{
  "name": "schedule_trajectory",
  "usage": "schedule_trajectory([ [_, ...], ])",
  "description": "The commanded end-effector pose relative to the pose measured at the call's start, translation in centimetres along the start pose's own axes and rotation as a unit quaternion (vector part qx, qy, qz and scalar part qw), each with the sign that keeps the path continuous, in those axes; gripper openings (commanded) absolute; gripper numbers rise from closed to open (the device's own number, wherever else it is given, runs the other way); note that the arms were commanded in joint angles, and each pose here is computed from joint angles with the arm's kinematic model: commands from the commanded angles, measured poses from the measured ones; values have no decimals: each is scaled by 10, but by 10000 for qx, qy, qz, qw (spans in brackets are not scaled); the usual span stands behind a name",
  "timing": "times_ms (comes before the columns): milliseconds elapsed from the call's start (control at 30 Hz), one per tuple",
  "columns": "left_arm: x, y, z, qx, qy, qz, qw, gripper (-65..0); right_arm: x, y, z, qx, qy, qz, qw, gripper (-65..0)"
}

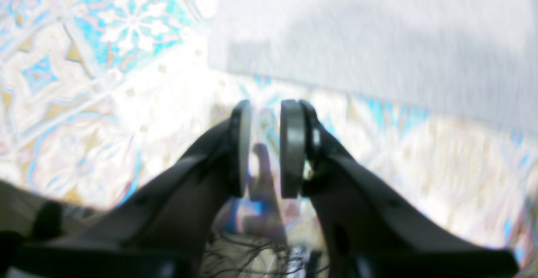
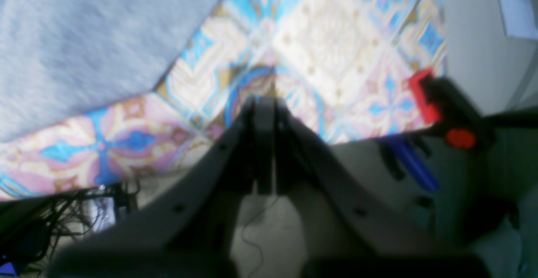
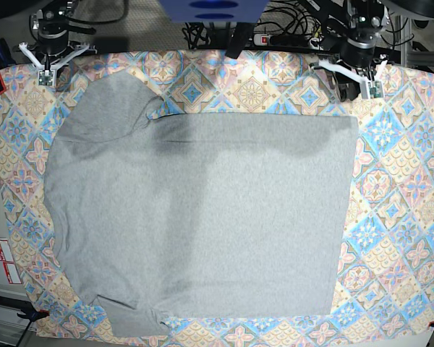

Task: Fold the T-shirt properly
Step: 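Lower both grippers to the shirt's shoulder corners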

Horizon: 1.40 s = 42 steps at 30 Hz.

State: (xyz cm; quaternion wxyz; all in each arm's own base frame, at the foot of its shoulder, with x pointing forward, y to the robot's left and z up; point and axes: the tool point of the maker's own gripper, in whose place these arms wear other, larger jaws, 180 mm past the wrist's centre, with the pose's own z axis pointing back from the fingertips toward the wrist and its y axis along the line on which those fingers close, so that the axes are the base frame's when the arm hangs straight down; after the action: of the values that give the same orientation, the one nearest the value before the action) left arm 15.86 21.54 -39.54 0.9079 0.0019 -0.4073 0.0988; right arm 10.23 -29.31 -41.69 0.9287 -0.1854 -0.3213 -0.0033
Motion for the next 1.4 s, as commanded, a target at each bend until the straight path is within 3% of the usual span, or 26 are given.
schedule_trajectory([
  [0,16,-2,-3,-79,-151,108,9998,-506,16,-3,0,-33,-268,24,9996,-650],
  [267,35,18,-48,-217,197,1670,9855,-426,29,16,-6,175,-422,-16,9990,-650],
  [467,22,29,-63,-354,361,2771,9595,-425,34,16,-7,167,-472,-36,9987,-650],
  [633,-1,33,-72,-413,586,3598,9303,-425,34,16,-8,158,-479,-40,9987,-650],
  [767,-15,36,-82,-367,729,3932,9158,-425,34,16,-8,166,-479,-39,9987,-650],
  [967,-16,36,-95,-349,779,4089,9086,-425,34,16,-8,166,-479,-39,9987,-650],
  [1167,-13,12,-105,-541,783,4292,8982,-435,39,16,-11,156,-497,-66,9986,-650],
  [1367,-12,-6,-108,-718,861,4320,8949,-608,35,16,-16,133,-149,-118,9997,-650],
])
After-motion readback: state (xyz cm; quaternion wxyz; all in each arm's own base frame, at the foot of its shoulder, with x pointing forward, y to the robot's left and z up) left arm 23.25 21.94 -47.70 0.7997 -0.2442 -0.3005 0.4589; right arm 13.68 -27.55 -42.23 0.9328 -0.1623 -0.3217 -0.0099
